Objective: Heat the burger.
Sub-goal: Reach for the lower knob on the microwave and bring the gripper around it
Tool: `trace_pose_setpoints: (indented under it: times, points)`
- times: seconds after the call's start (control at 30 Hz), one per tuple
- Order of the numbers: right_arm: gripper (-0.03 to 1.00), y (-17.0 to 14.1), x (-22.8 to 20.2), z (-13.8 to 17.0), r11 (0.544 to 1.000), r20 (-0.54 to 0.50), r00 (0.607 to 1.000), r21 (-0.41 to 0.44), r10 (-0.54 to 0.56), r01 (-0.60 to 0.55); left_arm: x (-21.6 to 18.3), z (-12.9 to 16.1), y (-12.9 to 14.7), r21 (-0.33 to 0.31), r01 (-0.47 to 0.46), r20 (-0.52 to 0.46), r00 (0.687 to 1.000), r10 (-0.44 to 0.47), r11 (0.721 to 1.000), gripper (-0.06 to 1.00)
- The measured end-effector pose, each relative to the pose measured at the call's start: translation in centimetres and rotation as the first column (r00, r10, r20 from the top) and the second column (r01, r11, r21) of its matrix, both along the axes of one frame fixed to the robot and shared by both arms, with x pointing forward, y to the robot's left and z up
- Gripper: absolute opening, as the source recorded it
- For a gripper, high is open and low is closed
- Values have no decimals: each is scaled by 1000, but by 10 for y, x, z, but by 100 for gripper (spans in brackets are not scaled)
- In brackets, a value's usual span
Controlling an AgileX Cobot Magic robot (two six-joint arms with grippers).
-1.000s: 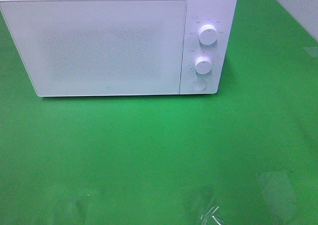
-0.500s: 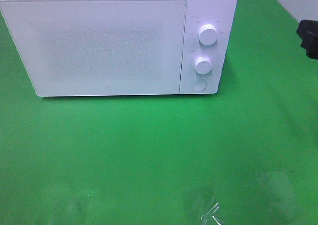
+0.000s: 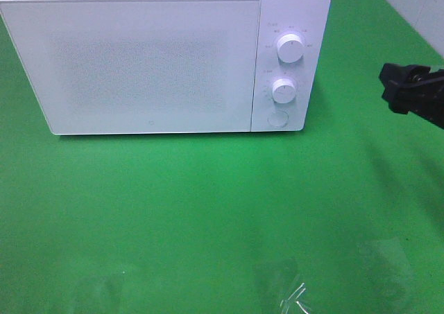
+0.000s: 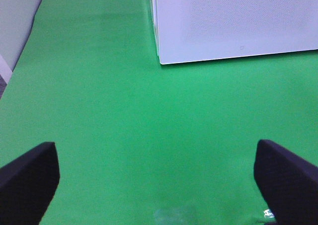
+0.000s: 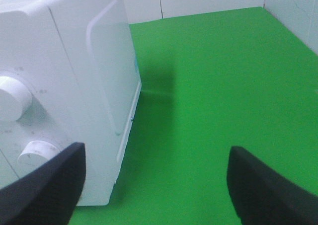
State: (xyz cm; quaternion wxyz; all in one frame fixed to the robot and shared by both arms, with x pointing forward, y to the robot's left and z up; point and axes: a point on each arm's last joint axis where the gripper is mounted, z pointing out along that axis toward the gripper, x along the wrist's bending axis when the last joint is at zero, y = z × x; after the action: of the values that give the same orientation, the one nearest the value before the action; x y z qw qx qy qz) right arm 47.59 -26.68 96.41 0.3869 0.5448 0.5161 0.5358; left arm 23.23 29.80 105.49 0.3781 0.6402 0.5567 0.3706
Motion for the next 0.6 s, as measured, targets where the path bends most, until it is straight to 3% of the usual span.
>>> trace_pose_setpoints:
  times: [0.43, 0.6]
  points:
    - [74, 47, -5, -29, 994, 28, 998, -88, -57, 59, 0, 0, 0, 0, 0, 0, 1000, 0, 1000, 99]
    - [74, 60, -12, -47, 990, -31, 994, -99, -105, 101, 0, 0, 0, 0, 0, 0, 1000, 0, 1000, 99]
